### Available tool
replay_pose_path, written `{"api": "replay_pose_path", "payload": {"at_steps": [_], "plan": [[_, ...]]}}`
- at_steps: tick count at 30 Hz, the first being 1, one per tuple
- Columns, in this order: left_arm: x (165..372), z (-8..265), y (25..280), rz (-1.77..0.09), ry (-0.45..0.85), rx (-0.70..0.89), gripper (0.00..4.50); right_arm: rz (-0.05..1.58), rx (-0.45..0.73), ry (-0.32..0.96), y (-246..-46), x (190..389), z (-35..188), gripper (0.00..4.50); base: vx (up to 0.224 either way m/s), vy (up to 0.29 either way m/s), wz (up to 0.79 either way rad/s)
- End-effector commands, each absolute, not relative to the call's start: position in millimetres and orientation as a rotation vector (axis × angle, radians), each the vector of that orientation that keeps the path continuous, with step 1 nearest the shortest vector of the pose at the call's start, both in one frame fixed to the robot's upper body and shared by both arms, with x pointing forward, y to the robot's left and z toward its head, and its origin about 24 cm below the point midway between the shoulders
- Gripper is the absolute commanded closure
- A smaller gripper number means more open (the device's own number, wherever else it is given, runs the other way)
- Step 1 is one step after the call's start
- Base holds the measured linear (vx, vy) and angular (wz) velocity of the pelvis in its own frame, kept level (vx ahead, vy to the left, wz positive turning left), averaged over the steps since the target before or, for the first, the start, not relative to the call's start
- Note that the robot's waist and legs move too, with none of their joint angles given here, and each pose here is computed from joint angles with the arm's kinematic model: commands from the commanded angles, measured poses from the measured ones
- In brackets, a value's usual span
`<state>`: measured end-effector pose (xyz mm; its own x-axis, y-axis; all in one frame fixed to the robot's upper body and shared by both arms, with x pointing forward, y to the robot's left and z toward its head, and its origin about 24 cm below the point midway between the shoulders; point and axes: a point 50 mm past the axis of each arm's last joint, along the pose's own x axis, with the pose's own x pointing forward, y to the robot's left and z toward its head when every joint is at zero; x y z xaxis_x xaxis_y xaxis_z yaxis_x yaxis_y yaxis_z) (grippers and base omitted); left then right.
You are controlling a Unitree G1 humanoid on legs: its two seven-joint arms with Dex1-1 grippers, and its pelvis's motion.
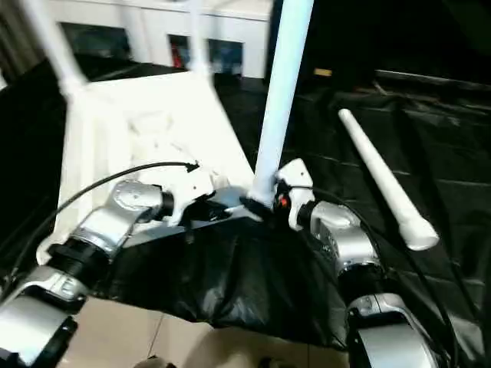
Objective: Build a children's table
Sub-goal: Insert table leg to table base
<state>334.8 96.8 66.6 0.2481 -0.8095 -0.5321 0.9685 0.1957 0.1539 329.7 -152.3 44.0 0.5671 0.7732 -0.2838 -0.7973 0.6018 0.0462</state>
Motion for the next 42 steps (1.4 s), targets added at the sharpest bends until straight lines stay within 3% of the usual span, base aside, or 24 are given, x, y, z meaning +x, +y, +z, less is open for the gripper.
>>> {"api": "replay_pose_path", "payload": {"at_steps": [1, 10, 22, 29, 33, 35, 42], "plan": [[330, 72, 88, -1.389, 0.314, 0.529, 4.5, 0.993, -0.114, 0.309, -153.6, 324.7, 44, 0.69, 0.0, 0.0, 0.0], [321, 68, 100, -1.526, 0.358, 0.54, 4.5, 1.13, -0.163, 0.334, -159.0, 315.7, 48, 0.69, 0.0, 0.0, 0.0], [321, 62, 103, -1.517, 0.366, 0.543, 4.5, 1.173, -0.148, 0.324, -152.6, 309.3, 45, 1.68, 0.0, 0.0, 0.0], [326, 62, 95, -1.431, 0.32, 0.494, 4.5, 1.133, -0.107, 0.313, -146.5, 306.2, 40, 1.75, 0.0, 0.0, 0.0], [331, 60, 88, -1.333, 0.301, 0.47, 4.5, 1.03, -0.076, 0.293, -144.3, 308.3, 35, 1.76, 0.0, 0.0, 0.0], [333, 58, 78, -1.26, 0.297, 0.438, 4.5, 0.884, -0.046, 0.284, -141.0, 313.6, 30, 1.76, 0.0, 0.0, 0.0], [334, 52, 40, -1.12, 0.295, 0.412, 4.5, 0.586, -0.007, 0.307, -114.6, 321.9, 14, 1.76, 0.0, 0.0, 0.0]]}}
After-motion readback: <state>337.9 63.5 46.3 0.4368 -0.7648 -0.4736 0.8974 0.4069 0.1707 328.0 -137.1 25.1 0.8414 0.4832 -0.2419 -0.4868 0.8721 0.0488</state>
